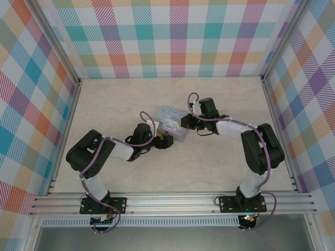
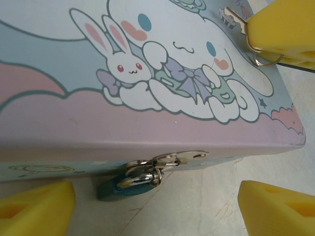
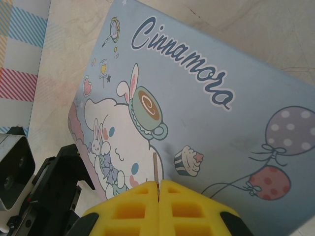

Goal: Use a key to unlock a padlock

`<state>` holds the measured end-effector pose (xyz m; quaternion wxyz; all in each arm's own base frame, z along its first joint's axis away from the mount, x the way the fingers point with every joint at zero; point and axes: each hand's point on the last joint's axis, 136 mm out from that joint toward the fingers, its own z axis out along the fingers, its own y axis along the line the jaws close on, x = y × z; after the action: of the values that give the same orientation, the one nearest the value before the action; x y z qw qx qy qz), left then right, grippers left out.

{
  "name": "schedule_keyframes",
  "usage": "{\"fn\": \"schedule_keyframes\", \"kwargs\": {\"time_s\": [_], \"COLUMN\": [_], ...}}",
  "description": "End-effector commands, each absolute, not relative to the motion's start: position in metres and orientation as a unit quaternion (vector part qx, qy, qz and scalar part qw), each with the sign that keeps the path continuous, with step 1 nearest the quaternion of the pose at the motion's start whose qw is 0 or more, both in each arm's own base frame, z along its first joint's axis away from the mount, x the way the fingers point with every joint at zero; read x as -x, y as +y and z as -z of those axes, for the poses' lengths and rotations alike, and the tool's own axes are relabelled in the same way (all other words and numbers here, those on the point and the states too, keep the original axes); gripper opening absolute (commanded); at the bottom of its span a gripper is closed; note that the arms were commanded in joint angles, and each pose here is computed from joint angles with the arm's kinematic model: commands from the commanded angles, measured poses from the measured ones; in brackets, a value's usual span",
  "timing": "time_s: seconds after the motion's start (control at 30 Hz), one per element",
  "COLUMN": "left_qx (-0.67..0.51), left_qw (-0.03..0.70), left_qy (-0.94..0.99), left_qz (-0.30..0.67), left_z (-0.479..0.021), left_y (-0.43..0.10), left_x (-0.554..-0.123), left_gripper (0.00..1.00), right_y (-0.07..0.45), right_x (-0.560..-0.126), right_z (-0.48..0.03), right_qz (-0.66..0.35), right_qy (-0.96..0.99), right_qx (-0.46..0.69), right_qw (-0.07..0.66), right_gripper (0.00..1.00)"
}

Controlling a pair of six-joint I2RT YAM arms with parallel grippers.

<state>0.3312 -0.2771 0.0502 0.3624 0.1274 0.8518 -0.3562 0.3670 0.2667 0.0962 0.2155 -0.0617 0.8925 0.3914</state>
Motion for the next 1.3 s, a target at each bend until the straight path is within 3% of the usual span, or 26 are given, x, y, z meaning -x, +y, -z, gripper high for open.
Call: {"fn": "schedule_keyframes", "kwargs": {"time_s": [0.0,0.77,1.27], "left_qx": [-0.15,-0.164,-0.106], "left_qw": [0.348,0.315,0.331], "left_qy": [0.85,0.828,0.811], "left_qz": [0.365,0.433,0.47], "left_z": [-0.04,-0.055,-0.07], "left_y": [-0.284,-0.309,-0.314], "left_x": [-0.33,-0.324,-0.339], "left_gripper": [0.85,0.62,0.61], "right_y": [0.255,0.254,0.254], "right_x": [-0.349,-0.347,-0.346], "right_z": [-0.061,-0.065,-0.065], "right_qz": [-0.359,-0.359,-0.36], "right_qy": [0.919,0.918,0.918], "right_qx": [0.037,0.042,0.041], "right_qw": [0.157,0.161,0.16], "right_gripper": [0.03,0.03,0.03]}}
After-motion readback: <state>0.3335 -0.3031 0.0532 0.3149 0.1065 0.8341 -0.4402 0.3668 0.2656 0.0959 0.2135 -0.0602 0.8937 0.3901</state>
